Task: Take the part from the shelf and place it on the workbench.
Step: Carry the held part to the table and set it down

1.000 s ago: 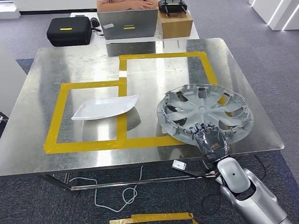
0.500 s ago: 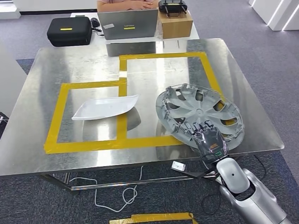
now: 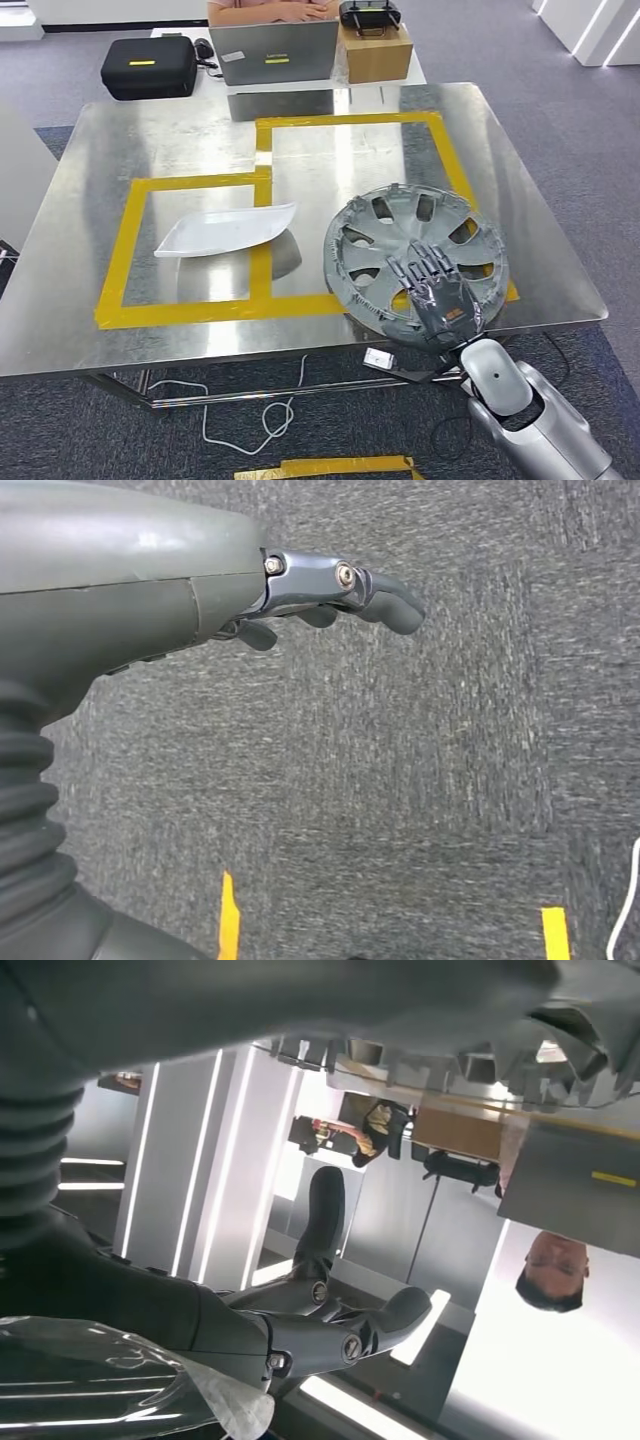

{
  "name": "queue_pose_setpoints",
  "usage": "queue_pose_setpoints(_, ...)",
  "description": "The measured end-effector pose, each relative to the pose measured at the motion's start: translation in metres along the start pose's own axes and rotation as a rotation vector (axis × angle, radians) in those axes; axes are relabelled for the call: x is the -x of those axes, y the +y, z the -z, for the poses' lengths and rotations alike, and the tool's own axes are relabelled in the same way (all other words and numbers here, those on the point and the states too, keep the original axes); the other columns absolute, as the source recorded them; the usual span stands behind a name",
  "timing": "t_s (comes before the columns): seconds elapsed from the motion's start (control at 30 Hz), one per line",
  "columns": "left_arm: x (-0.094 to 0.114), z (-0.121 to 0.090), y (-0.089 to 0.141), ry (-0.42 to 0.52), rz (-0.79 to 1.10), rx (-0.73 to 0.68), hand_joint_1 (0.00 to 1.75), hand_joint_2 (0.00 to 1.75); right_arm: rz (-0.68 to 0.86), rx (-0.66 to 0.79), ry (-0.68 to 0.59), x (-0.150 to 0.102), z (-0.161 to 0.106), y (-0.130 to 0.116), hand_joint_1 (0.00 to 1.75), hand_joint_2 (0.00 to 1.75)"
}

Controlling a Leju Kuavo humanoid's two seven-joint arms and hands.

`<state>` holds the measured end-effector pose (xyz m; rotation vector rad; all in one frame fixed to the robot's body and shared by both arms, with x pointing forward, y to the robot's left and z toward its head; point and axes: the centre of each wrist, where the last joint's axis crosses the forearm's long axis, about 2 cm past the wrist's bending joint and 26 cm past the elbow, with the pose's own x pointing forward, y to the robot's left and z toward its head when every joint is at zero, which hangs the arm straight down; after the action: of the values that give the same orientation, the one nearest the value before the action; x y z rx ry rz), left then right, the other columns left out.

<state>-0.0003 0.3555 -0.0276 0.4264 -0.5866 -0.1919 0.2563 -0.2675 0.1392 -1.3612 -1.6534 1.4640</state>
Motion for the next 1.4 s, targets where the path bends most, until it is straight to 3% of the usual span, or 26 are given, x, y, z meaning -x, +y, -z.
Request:
queue_pose_setpoints(0.3,0.0,0.0,0.0,0.003,0.009,0.002,0.0,0.0,0.004,0.015,0.0,0.0,0.001,-0.002,0.0,0.0)
queue_pose_setpoints(0.77,0.0,-0.001,-0.001,-0.02,0.006,0.017,0.0,0.0,0.038,0.16,0.0,0.003,0.007,-0.023,0.0,0.0)
queue_pose_setpoints(1.4,-0.001,0.0,-0.003,-0.042,0.0,0.047,0.0,0.0,0.101,0.241,-0.035,-0.007,-0.005,-0.035,0.0,0.0)
